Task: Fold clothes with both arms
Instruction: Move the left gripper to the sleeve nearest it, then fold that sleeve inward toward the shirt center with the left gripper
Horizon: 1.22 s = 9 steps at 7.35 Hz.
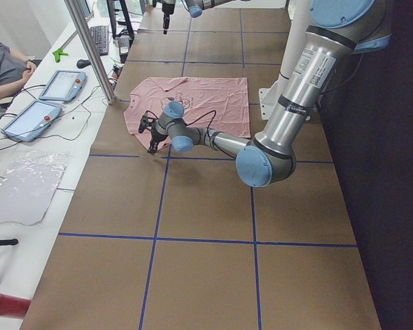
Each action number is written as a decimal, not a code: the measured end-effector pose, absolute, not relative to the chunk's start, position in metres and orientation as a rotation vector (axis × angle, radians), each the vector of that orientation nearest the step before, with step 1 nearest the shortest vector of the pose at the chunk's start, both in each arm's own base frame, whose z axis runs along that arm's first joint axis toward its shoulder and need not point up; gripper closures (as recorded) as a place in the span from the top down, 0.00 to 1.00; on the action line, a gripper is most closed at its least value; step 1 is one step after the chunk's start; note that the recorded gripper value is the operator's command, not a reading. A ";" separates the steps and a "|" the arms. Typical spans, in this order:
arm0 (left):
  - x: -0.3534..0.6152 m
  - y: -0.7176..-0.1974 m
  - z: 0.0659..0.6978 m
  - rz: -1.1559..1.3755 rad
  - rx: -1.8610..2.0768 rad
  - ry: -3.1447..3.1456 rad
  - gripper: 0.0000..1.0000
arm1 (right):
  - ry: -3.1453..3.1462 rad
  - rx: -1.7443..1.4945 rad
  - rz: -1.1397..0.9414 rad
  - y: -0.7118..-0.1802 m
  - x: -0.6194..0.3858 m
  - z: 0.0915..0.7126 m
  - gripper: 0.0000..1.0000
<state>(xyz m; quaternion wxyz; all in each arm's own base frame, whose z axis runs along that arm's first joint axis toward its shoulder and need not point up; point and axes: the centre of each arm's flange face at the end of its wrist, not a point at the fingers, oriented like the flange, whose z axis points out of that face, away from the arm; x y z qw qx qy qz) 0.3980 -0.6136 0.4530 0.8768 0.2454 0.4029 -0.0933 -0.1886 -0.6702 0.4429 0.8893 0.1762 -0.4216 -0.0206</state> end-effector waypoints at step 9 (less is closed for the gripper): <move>0.413 -0.619 0.444 -0.178 0.531 0.864 0.00 | -0.874 0.369 -0.041 -0.670 -0.189 0.441 1.00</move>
